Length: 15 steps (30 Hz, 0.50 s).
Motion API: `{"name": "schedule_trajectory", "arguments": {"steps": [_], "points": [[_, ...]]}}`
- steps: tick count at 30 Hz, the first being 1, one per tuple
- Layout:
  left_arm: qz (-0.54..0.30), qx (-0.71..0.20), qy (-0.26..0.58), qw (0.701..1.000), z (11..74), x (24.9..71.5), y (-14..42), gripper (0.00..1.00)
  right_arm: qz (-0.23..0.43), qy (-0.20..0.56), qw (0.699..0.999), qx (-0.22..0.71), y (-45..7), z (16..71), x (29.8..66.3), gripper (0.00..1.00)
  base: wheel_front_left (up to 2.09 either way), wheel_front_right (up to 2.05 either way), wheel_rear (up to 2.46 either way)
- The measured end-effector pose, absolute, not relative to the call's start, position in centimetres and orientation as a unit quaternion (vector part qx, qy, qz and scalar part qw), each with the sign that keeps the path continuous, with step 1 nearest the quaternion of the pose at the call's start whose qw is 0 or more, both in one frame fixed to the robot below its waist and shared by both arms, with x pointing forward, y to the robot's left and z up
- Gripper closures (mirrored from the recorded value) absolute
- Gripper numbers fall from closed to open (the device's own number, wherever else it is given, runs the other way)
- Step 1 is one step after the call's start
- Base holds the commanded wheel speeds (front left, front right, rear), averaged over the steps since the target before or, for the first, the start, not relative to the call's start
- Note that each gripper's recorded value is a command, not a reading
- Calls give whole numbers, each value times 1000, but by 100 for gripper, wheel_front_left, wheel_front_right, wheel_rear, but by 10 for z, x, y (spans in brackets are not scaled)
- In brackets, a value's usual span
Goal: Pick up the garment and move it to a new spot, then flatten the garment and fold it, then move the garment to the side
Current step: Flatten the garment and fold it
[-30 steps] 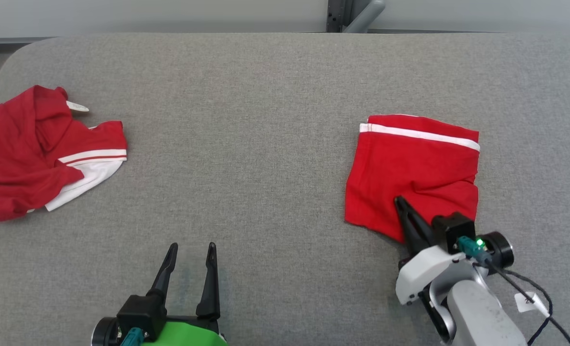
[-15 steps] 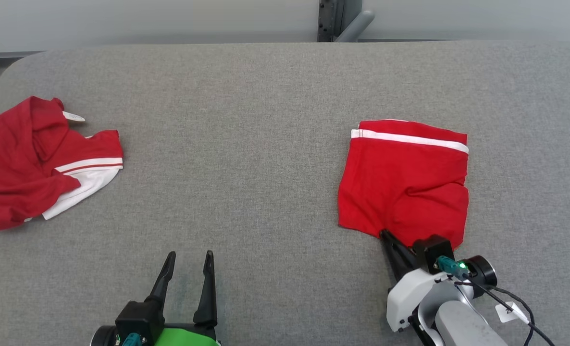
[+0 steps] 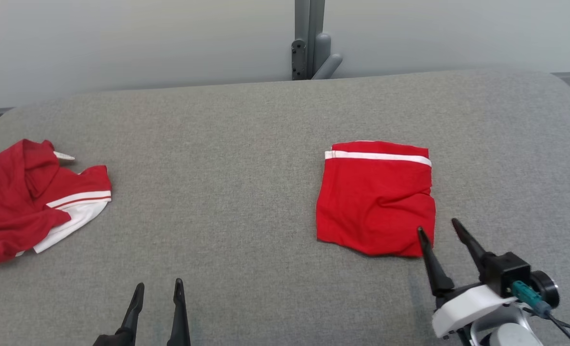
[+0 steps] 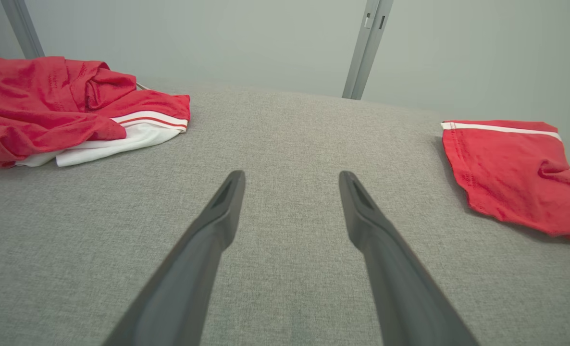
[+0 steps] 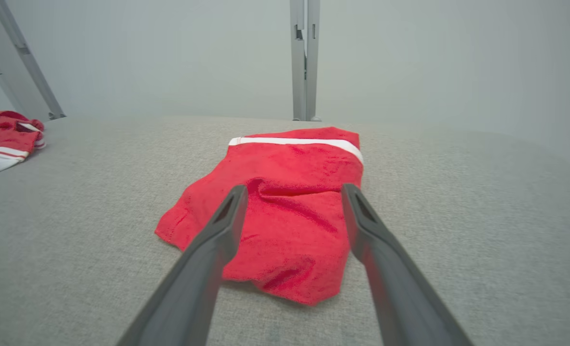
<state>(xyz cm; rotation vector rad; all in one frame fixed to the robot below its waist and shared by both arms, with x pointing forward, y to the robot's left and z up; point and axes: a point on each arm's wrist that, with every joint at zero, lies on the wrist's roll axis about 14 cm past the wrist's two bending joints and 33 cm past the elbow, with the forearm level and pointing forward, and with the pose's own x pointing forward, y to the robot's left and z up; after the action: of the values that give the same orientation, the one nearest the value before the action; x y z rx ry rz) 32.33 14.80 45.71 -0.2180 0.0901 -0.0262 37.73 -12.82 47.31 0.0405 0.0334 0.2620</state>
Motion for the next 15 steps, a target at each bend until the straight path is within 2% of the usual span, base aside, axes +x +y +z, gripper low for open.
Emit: {"name": "schedule_trajectory", "arguments": {"steps": [8, 15], "points": [[-37, -94, 20, 995, 471, 323, 144, 0, 20, -38, 999, 5, -205, 506, 351, 0, 0, 0, 0], [-40, -85, 24, 995, 467, 318, 148, 0, -6, -7, 1000, 0, -220, 486, 337, 0, 0, 0, 0]]}}
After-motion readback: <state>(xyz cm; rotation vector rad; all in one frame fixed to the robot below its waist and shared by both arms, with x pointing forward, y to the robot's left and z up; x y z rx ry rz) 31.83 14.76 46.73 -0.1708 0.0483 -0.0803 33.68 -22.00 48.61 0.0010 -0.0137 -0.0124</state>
